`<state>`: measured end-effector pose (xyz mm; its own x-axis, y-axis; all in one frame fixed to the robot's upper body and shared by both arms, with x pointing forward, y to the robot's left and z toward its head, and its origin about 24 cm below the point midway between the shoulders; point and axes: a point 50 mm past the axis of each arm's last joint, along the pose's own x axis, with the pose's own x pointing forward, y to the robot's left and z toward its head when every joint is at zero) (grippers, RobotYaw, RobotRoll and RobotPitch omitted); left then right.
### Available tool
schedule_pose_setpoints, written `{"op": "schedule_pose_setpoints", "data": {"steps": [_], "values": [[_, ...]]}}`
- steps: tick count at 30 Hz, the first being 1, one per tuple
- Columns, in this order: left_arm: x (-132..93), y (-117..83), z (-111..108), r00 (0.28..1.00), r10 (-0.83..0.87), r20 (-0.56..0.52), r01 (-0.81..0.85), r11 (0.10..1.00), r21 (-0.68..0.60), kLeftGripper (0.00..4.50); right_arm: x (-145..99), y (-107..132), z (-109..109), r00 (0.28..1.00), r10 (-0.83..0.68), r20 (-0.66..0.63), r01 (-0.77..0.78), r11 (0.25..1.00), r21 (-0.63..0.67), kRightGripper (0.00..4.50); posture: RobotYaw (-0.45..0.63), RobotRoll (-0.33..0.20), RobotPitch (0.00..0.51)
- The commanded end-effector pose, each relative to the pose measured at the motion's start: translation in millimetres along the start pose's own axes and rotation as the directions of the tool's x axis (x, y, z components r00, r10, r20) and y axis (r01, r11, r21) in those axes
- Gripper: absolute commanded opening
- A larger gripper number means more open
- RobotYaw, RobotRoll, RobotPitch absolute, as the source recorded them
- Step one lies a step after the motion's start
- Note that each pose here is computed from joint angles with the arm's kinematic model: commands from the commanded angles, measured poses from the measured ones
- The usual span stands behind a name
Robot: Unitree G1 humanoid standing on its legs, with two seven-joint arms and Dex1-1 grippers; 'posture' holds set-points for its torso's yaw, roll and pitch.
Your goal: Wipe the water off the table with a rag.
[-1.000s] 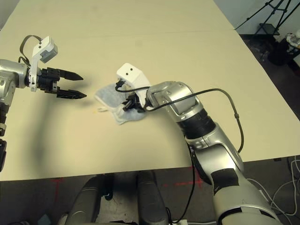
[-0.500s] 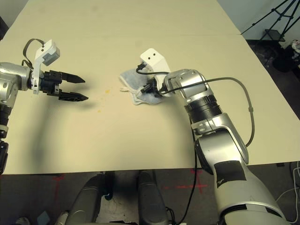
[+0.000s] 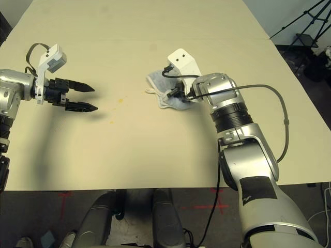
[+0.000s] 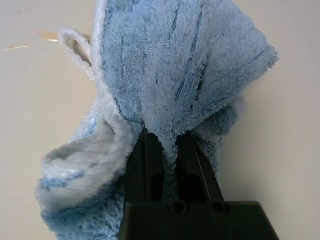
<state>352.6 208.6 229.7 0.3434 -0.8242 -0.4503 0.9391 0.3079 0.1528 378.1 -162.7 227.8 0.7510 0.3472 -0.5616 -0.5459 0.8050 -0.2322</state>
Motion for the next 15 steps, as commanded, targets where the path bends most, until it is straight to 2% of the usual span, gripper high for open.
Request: {"op": "schedule_pose_setpoints", "data": {"steps": [1,5,9,15], "values": [[4.5,-2.0,-2.9,1.0,-0.02,-0.019,0.02,1.0,0.0,4.5,-16.1,28.4,29.5,0.989,0.121,0.079,-0.117,0.992,-0.055,0.13,-0.08,0.0,0.299],[5.0,-1.5,-1.5,1.0,-0.02,-0.018,0.02,1.0,0.004,4.5,-19.6,60.9,31.8,0.963,0.261,0.063,-0.255,0.963,-0.091,0.13,-0.08,0.0,0.299],[3.8,0.2,2.0,1.0,-0.016,-0.013,0.016,1.0,0.009,4.5,-14.7,100.9,21.3,0.916,0.401,-0.003,-0.397,0.907,-0.14,0.13,-0.08,0.0,0.299],[-0.9,4.0,8.9,1.0,-0.005,0.002,0.005,1.0,0.013,4.5,-4.4,128.6,12.5,0.879,0.473,-0.066,-0.476,0.861,-0.178,0.12,-0.08,0.0,0.299]]}}
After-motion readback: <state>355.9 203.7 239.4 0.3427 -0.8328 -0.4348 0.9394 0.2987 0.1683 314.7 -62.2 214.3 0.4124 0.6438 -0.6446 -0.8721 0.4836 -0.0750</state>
